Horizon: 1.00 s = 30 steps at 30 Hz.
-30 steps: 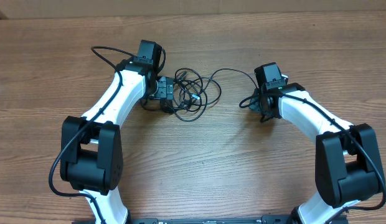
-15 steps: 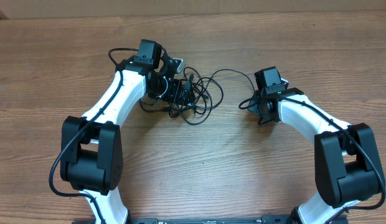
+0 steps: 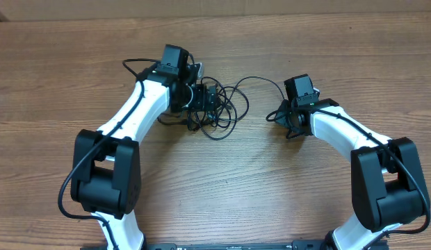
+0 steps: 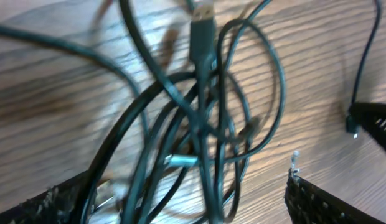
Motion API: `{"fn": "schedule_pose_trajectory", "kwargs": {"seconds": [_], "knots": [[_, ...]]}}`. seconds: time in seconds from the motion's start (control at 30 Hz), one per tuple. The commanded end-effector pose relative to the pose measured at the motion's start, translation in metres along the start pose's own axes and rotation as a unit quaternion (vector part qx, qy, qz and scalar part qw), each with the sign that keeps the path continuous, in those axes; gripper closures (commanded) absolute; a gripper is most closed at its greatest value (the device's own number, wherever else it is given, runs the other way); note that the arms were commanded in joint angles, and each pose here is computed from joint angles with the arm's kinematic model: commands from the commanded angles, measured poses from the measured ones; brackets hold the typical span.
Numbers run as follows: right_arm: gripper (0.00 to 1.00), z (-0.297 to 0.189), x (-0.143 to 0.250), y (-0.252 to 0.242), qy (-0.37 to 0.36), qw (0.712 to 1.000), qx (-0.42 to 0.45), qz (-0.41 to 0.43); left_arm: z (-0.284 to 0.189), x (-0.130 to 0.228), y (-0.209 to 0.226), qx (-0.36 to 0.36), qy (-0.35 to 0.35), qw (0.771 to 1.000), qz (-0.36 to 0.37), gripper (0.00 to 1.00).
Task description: Untangle cables
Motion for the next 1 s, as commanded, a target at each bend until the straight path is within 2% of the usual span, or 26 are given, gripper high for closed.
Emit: {"fn": "schedule_pose_trajectory", "kwargs": {"seconds": [0.0, 0.07, 0.17, 0.23, 0.3, 0.37, 0.4, 0.53, 0.63, 0.73, 0.87, 0.97], "knots": [[0.96, 0.004, 0.006, -0.004, 0.011, 1.0, 0.003, 0.004, 0.012, 0.007, -0.009, -0.021, -0.004, 1.0, -0.02, 0.06], [0.96, 0.004, 0.008, -0.005, 0.016, 1.0, 0.006, 0.004, 0.018, 0.008, -0.006, -0.061, -0.021, 0.998, -0.028, 0.09], [0.96, 0.004, 0.009, -0.006, 0.019, 1.0, 0.007, 0.004, 0.027, 0.012, 0.002, -0.12, -0.039, 0.991, -0.034, 0.21], [0.96, 0.004, 0.009, -0.006, 0.019, 1.0, 0.007, 0.004, 0.034, 0.016, 0.004, -0.141, -0.04, 0.989, -0.026, 0.34], [0.96, 0.004, 0.009, -0.006, 0.019, 1.0, 0.007, 0.004, 0.04, 0.019, 0.007, -0.154, -0.036, 0.987, -0.023, 0.53], [0.96, 0.004, 0.009, -0.006, 0.019, 1.0, 0.008, 0.004, 0.041, 0.021, 0.01, -0.16, -0.033, 0.986, -0.023, 0.84], [0.96, 0.004, 0.01, -0.007, 0.02, 1.0, 0.008, 0.003, 0.041, 0.021, 0.011, -0.16, -0.033, 0.986, -0.025, 0.96], [0.96, 0.004, 0.012, -0.008, 0.025, 1.0, 0.012, 0.003, 0.032, 0.012, 0.015, -0.152, -0.033, 0.987, -0.032, 0.96], [0.96, 0.005, 0.013, -0.009, 0.025, 1.0, 0.014, 0.003, 0.019, 0.004, 0.015, -0.114, -0.019, 0.993, -0.037, 0.96], [0.96, 0.006, 0.014, -0.009, 0.025, 1.0, 0.013, 0.003, 0.0, -0.005, 0.014, -0.04, 0.005, 0.998, -0.051, 0.96], [0.96, 0.006, 0.014, -0.01, 0.023, 1.0, 0.015, 0.003, -0.029, -0.017, 0.011, 0.117, 0.038, 0.991, -0.061, 0.96], [0.96, 0.007, 0.015, -0.015, 0.02, 0.999, 0.028, 0.003, -0.046, -0.031, 0.039, 0.136, 0.022, 0.986, -0.096, 0.96]]}}
Point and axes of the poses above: each gripper's point midway between its finger pads, its own z axis out along the fingers, its own y axis along the line the jaws close on, x = y × z, the point moved 2 cm from there along -z, back along the fingers, and after that the axes turned 11 degrees about -z, right-handed, at the moved point
